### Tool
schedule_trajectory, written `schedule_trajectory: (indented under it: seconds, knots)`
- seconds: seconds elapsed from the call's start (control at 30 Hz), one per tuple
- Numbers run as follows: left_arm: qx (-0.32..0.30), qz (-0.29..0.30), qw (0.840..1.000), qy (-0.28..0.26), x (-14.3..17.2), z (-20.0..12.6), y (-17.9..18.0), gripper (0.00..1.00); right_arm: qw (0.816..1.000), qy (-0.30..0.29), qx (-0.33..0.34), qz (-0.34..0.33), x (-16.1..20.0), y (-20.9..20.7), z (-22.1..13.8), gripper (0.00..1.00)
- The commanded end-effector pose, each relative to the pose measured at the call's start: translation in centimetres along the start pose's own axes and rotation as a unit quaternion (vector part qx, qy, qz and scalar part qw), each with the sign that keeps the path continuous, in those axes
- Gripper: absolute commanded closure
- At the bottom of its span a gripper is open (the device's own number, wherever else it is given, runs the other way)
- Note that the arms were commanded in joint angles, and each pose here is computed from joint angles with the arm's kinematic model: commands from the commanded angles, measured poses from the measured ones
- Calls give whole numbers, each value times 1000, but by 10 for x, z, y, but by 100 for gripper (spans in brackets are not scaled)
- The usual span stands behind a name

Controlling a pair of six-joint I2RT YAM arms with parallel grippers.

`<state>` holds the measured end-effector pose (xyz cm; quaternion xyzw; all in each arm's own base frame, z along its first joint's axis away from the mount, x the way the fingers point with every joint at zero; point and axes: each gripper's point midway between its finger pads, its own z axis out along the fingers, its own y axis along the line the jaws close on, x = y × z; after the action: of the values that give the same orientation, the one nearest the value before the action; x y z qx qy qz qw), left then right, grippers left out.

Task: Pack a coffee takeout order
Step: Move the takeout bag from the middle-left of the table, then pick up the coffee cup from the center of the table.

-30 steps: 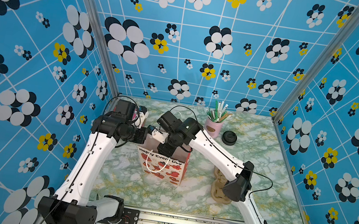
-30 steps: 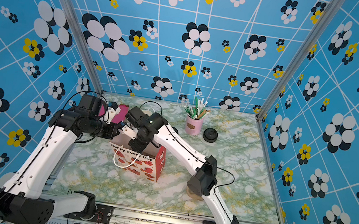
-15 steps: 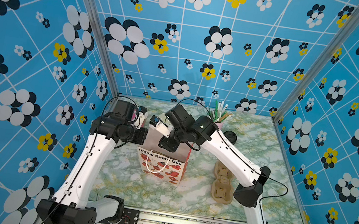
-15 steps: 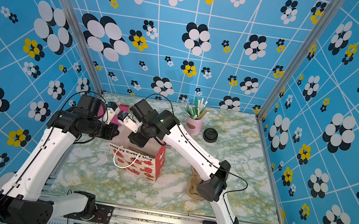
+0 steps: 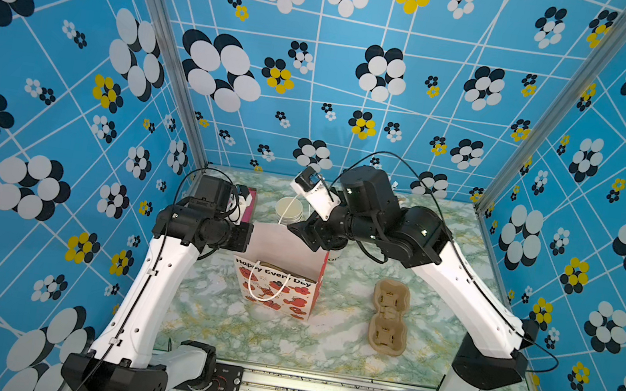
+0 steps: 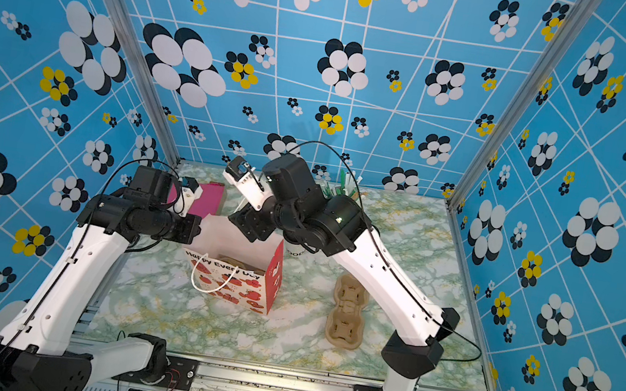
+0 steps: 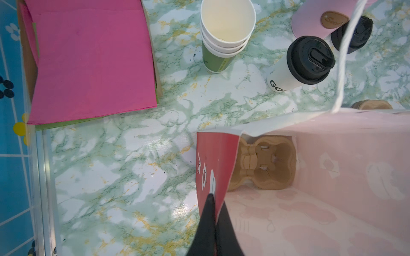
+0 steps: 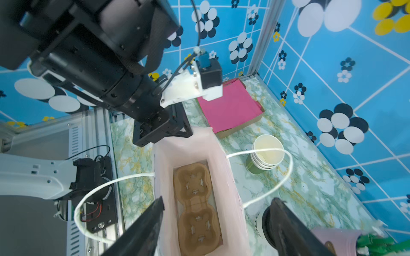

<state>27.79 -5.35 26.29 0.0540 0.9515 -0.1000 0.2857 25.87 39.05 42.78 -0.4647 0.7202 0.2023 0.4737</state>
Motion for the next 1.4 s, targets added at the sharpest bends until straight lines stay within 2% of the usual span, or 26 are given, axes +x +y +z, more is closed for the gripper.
schedule_trajectory:
  seconds: [0.0,0.23,0.43,0.87,1.13,1.37]
  knots:
    - [-27,-25,999,-11,5,-6,15,96,996,9,75,38,13,-42,2,15]
    - [-33,-60,997,-20,9,-1,30,96,983,85,137,89,66,-96,13,7]
    - [-28,-68,997,-22,10,4,32,96,970,164,143,110,114,-119,43,1]
    - [-8,-69,997,-27,5,6,28,96,947,276,110,124,187,-130,98,1]
    - [3,-68,997,-26,4,7,24,95,936,317,81,132,221,-128,121,1]
    - [8,-67,997,-25,3,9,23,96,931,331,72,136,234,-130,130,1]
